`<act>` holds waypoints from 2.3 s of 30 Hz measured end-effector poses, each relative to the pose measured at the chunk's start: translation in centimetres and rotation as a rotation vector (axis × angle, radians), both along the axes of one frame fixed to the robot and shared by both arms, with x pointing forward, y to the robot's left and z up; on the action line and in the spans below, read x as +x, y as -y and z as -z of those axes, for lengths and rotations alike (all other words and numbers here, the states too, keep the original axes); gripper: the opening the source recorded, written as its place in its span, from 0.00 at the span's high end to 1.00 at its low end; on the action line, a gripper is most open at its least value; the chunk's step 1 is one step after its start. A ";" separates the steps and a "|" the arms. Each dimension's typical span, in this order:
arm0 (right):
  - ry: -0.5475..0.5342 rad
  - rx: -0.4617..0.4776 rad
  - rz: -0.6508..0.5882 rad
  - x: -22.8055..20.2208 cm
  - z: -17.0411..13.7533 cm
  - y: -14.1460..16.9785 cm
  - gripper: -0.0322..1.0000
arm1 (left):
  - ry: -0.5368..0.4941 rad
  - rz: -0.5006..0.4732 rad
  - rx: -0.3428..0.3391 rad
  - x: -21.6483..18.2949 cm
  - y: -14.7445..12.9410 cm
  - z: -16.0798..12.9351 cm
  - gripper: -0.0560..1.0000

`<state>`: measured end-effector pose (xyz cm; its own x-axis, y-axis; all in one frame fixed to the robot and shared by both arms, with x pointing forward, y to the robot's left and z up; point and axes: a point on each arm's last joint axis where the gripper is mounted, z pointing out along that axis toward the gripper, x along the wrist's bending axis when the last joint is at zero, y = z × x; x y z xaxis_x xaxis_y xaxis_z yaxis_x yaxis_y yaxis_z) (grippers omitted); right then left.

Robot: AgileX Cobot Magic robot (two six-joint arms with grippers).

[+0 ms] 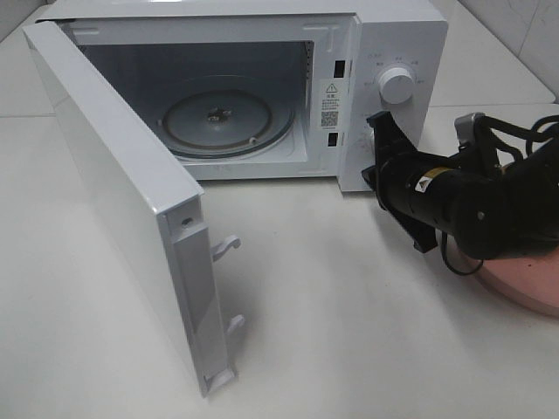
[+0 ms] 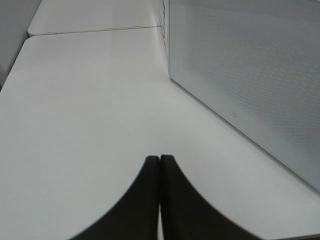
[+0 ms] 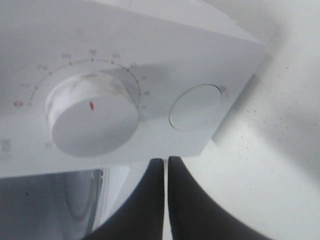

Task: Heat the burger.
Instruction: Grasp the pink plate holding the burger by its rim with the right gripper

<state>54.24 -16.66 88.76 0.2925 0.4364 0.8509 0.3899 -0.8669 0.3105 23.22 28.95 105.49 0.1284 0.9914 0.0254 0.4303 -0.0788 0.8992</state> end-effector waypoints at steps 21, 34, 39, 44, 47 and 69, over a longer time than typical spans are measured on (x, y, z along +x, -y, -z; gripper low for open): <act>0.391 -0.897 -0.817 -4.4 -2.5 -1.2 0.91 | 0.000 0.000 0.000 0.0 0.0 0.0 0.95; -0.067 -1.134 -1.000 -3.3 -3.0 0.1 0.89 | 0.000 0.000 0.000 0.0 0.0 0.0 0.95; -0.268 -1.138 -1.010 -2.6 -4.2 0.4 0.88 | 0.001 0.000 0.000 0.0 0.0 0.0 0.95; -0.418 -1.091 -1.040 -2.5 -5.5 0.3 0.85 | 0.001 0.000 0.000 0.0 0.0 0.0 0.95; -0.437 -1.066 -1.037 -2.5 -5.7 0.1 0.82 | 0.001 0.000 0.000 0.0 0.0 0.0 0.95; -0.441 -1.207 -1.039 -1.9 -6.1 0.9 0.24 | 0.001 0.000 0.000 0.0 0.0 0.0 0.95</act>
